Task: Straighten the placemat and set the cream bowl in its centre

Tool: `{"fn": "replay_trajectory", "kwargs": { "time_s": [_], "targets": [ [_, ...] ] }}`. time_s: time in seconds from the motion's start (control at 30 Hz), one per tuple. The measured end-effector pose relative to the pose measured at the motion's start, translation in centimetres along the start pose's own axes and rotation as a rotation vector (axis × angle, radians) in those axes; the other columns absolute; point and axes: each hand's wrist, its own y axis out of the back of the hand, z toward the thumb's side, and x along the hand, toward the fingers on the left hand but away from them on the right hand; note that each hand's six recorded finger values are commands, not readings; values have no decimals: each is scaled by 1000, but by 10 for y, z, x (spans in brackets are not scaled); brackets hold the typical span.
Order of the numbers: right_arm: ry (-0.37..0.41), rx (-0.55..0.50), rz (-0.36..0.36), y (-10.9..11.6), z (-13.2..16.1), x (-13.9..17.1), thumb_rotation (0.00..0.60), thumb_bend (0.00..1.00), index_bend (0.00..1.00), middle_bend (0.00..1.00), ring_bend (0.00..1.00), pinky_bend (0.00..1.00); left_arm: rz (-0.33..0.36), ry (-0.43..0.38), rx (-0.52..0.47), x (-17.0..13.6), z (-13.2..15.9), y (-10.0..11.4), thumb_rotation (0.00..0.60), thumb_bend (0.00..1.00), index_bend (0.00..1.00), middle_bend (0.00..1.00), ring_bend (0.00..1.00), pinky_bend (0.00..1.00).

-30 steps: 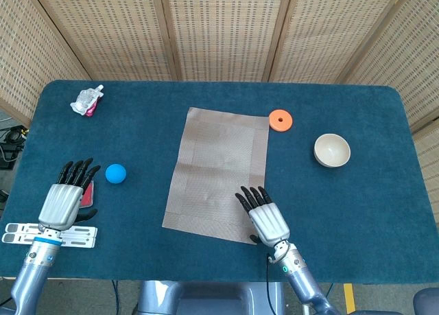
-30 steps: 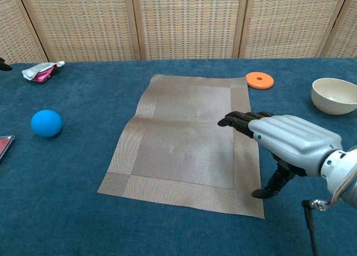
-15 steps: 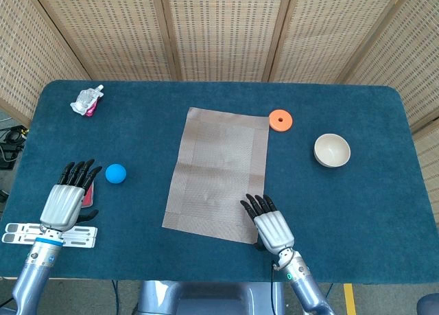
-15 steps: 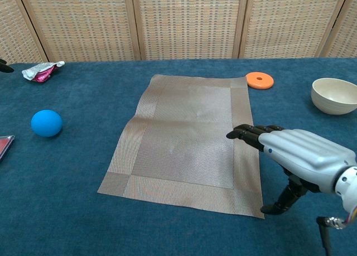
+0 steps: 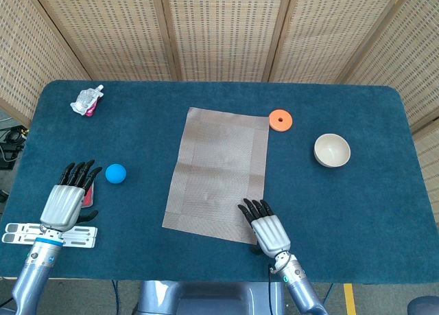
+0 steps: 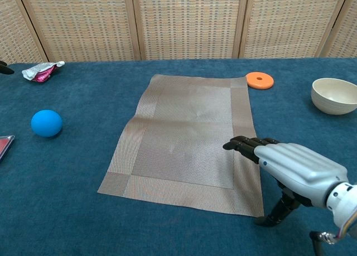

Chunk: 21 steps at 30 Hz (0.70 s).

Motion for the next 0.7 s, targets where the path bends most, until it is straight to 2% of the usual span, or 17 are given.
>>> {"fn": "replay_trajectory", "kwargs": {
  "time_s": [0.57,0.7],
  "targets": [
    [-33,-8,5,-14,-16,-8,600,109,21,0,0,0,-20,8,16,2,-1,-6,600,125,78,0,0,0],
    [-38,-8,5,-17,-19,-10,600,148,21,0,0,0,-23,9,20,2,-1,-7,600,126,78,0,0,0]
  ]
}}
